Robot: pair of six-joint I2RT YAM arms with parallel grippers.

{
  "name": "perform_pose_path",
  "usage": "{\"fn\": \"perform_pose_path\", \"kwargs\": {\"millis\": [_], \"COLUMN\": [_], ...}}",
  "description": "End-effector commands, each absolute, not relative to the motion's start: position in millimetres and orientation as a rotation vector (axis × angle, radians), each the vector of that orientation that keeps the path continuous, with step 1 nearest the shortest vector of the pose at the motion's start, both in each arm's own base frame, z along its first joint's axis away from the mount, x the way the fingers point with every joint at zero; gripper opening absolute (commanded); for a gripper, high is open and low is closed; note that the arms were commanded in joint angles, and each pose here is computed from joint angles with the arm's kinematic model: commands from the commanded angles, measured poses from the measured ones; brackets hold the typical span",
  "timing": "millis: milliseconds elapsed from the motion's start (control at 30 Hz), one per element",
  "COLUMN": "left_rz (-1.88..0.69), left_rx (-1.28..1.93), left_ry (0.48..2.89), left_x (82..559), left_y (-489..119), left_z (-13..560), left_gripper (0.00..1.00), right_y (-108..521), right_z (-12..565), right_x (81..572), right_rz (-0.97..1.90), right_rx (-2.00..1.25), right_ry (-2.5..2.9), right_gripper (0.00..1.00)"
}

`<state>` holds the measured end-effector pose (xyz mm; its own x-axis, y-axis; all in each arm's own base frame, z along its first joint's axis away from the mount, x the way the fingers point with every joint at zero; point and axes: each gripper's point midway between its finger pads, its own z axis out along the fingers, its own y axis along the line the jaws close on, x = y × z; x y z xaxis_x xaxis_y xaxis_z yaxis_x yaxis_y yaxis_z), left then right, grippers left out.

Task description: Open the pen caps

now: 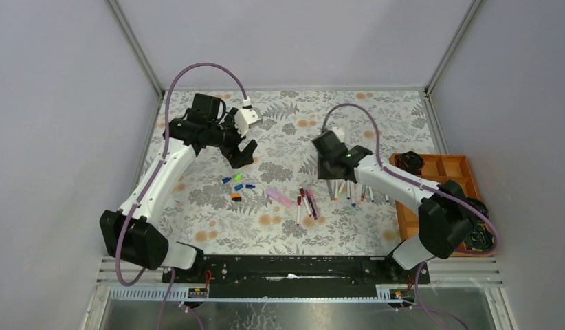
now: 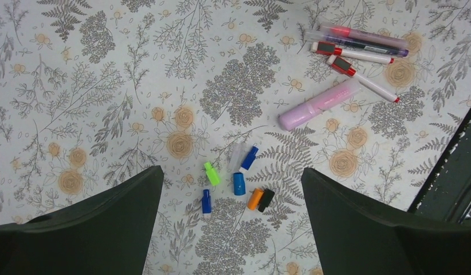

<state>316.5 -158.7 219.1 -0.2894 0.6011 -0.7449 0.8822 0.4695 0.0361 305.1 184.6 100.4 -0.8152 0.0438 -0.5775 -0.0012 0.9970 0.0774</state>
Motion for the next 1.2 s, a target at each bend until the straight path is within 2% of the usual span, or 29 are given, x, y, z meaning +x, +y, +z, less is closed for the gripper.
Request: {"fn": "perform_pose_path", "kwargs": {"millis": [0, 233, 667, 1167], "left_rz": [-0.516, -0.540, -0.563, -0.599], "left_rx": [1.200, 1.198, 1.207, 1.292], "left_ry": [2.046, 2.042, 2.054, 2.045], "left_x": [300, 292, 288, 286], "left_y": [-152, -153, -154, -157], "left_z": [222, 227, 228, 212], "left_gripper": [0.98, 0.98, 0.99, 0.99], "right_y": [231, 256, 233, 229], "right_z": [81, 55, 11, -1], "right_x": [276, 253, 240, 234], "right_rz": [0.199, 0.273, 0.137, 0.123], "right_rx": [-0.153, -0.264, -0.272, -0.282], "right_ry": [2.586, 2.645, 2.717, 2.741], "right_gripper": [0.31, 0.29, 0.27, 0.26]}}
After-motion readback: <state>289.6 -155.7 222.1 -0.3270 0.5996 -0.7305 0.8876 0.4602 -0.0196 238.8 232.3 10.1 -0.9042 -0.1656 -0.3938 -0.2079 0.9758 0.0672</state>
